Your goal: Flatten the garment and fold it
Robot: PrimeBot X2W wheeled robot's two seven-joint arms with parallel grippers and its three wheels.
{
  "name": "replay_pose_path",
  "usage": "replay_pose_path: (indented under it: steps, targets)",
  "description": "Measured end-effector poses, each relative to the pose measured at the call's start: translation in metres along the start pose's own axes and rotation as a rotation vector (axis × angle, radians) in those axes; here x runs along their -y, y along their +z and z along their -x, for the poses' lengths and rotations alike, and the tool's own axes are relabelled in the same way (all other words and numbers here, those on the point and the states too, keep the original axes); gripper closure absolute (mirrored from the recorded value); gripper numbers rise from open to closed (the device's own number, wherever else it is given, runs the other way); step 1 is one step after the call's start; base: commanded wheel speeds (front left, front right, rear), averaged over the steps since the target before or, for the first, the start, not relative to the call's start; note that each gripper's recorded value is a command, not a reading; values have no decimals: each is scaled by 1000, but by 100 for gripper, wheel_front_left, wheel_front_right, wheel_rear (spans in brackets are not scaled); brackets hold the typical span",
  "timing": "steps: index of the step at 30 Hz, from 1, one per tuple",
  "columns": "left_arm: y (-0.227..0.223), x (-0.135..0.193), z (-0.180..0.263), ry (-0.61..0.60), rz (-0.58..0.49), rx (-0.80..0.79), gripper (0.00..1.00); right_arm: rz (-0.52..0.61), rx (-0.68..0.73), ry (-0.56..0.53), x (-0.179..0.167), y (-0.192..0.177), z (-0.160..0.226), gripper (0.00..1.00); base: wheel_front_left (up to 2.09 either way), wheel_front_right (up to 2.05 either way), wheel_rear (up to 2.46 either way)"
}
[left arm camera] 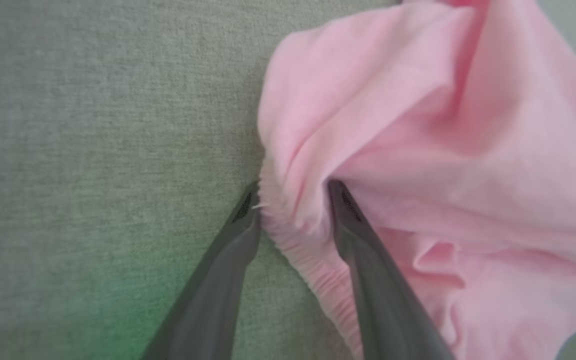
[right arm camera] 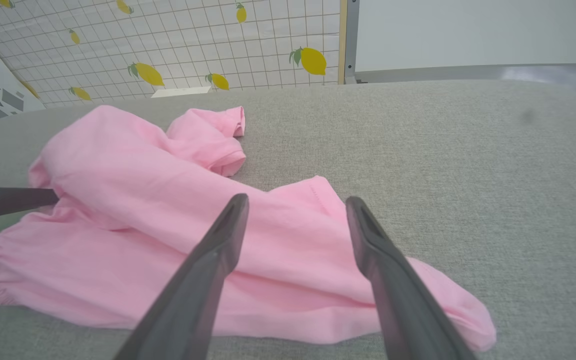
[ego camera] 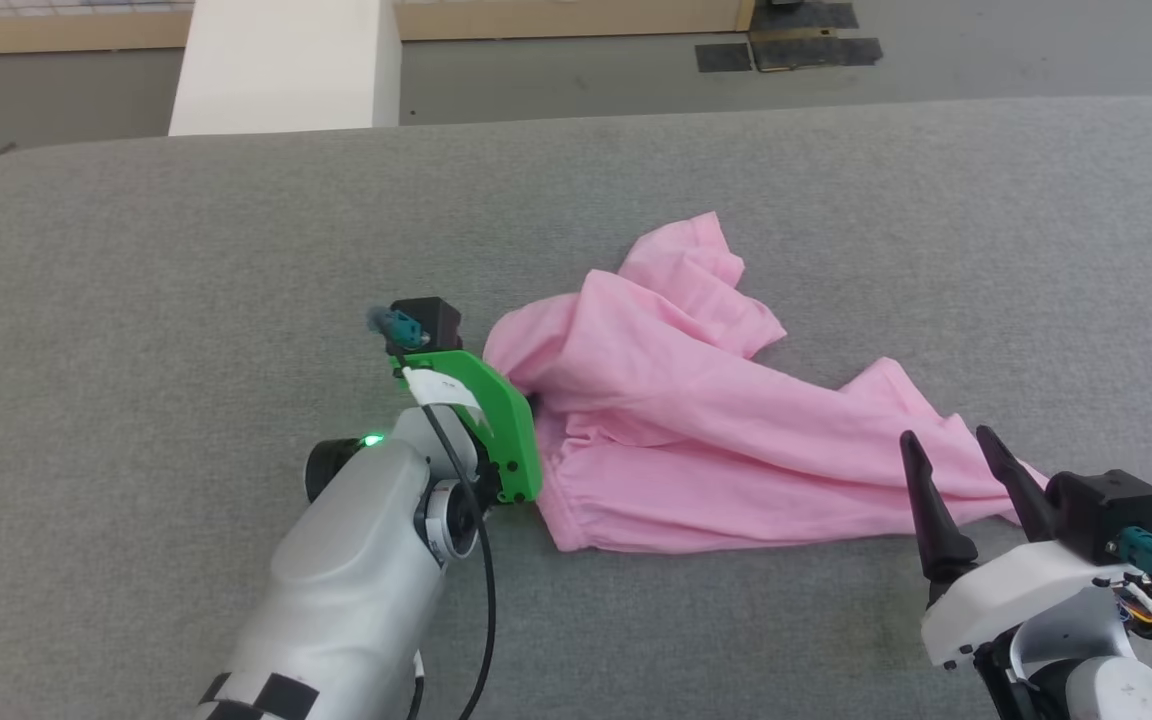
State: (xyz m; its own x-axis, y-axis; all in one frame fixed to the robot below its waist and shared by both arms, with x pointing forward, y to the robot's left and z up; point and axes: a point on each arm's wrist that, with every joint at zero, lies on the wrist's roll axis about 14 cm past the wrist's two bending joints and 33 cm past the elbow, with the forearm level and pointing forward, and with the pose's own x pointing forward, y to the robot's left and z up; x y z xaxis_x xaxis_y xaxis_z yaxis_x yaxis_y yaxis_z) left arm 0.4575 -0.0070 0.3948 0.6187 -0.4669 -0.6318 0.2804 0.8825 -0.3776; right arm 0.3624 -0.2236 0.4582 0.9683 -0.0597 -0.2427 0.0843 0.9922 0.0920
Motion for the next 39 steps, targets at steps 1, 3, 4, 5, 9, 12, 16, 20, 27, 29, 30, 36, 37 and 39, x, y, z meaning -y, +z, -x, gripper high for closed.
replay_pose_path:
  steps: [1,3,4,5,9,12,16,20,27,29,30,36,37,39]
  targets:
    - [3,-1,-1,3,-4,19,100,-2,-2,-6,2,-2,1,0,0,0,0]
    - [18,-4,-1,19,-4,103,100,-4,-9,-10,3,-4,2,0,0,0,0]
    - [32,-6,1,32,-19,170,100,-5,-11,-11,3,-5,3,0,0,0,0]
    - [49,-8,4,42,-41,246,100,-7,-11,-9,3,-5,3,0,0,0,0]
    - [125,5,29,29,-134,554,100,-9,1,4,-1,-2,2,0,0,0,0]
    - [186,44,74,-71,-221,847,100,-8,20,27,-8,4,1,0,0,0,0]
    - [182,62,93,-140,-258,893,100,-7,32,57,-18,9,0,0,0,0,0]
    - [128,51,90,-155,-266,799,100,-5,44,83,-27,13,-1,0,0,0,0]
    - [-15,7,92,-140,-316,408,100,3,36,119,-38,13,0,0,0,0,0]
    - [-49,-4,98,-129,-300,301,100,5,33,130,-42,13,-1,0,0,0,0]
    - [-65,-10,101,-119,-289,243,100,6,28,140,-45,12,-1,0,0,0,0]
    - [-106,-22,120,-88,-171,112,0,16,20,187,-61,14,-4,0,0,0,0]
    - [-105,-24,122,-77,-159,118,0,18,17,193,-64,14,-5,0,0,0,0]
    - [-101,-29,127,-44,-129,140,0,26,12,208,-69,14,-6,0,0,0,0]
